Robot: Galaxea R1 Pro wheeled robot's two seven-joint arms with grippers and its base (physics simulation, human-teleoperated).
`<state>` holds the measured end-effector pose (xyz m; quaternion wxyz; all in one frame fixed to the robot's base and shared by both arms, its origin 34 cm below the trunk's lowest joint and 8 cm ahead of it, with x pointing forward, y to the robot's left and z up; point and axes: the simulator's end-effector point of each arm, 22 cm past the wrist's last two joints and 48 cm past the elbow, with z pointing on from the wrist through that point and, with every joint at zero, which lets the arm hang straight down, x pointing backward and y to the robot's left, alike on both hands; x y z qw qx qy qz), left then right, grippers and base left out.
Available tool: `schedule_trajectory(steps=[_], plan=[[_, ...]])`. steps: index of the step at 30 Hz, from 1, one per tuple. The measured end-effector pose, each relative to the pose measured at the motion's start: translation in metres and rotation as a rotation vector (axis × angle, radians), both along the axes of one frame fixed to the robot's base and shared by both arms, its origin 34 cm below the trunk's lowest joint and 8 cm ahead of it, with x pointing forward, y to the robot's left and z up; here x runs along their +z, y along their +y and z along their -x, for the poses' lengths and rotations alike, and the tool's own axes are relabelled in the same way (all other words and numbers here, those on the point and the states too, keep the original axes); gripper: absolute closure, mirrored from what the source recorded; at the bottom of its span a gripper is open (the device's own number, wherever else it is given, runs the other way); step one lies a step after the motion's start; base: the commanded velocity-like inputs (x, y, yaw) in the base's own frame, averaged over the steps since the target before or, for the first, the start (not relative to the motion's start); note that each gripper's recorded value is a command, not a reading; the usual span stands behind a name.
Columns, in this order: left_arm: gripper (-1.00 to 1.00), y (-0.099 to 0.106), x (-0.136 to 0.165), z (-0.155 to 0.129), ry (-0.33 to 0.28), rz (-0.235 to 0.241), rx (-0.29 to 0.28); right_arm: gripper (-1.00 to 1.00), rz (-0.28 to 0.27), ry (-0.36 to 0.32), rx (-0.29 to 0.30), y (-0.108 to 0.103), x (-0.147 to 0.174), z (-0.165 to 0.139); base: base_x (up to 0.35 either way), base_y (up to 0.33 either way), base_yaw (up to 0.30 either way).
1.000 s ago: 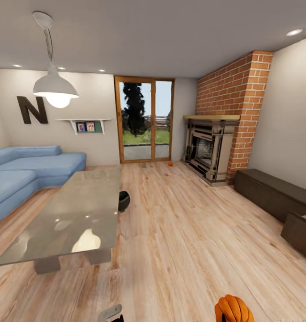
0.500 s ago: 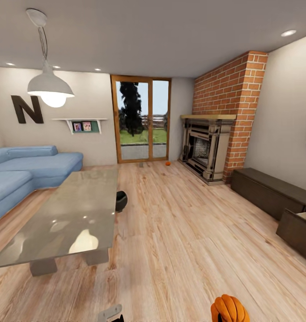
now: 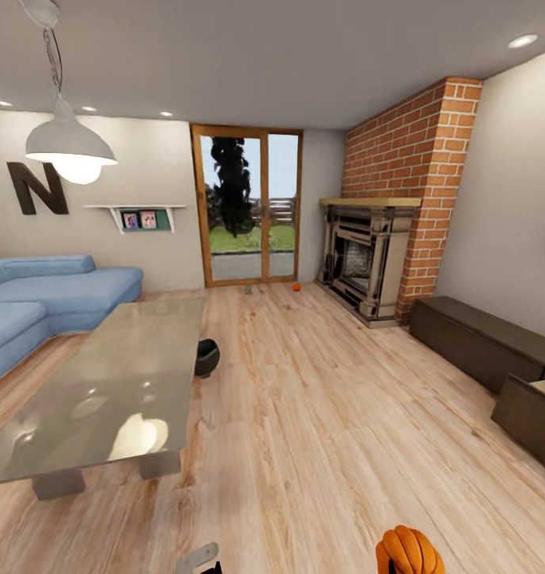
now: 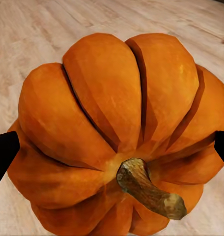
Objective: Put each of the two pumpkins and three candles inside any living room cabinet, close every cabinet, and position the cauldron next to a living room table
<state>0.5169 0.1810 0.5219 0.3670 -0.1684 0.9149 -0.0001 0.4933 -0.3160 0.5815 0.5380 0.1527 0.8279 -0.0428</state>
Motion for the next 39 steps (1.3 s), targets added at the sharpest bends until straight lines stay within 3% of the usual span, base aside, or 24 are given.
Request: schedule_trajectory(steps=[10,26,39], plan=[[-1.0,0.0002,-0.0022,0.0016,0.006,0.0,0.001,1.0,0.0,0.004,0.004,0.0017,-0.0018,0.0009,0.293,-0.157,-0.01],[-1.0,0.0002,0.0001,0.0,0.0,0.0,0.001,1.0,-0.001,0.0,0.005,0.0015,0.0,-0.0001,0.32,-0.08,-0.203],[-1.0,0.0003,0.0001,0.0,0.0,0.0,0.002,1.0,-0.002,0.0,0.005,0.0024,-0.0001,-0.0001,0.327,-0.003,-0.015]])
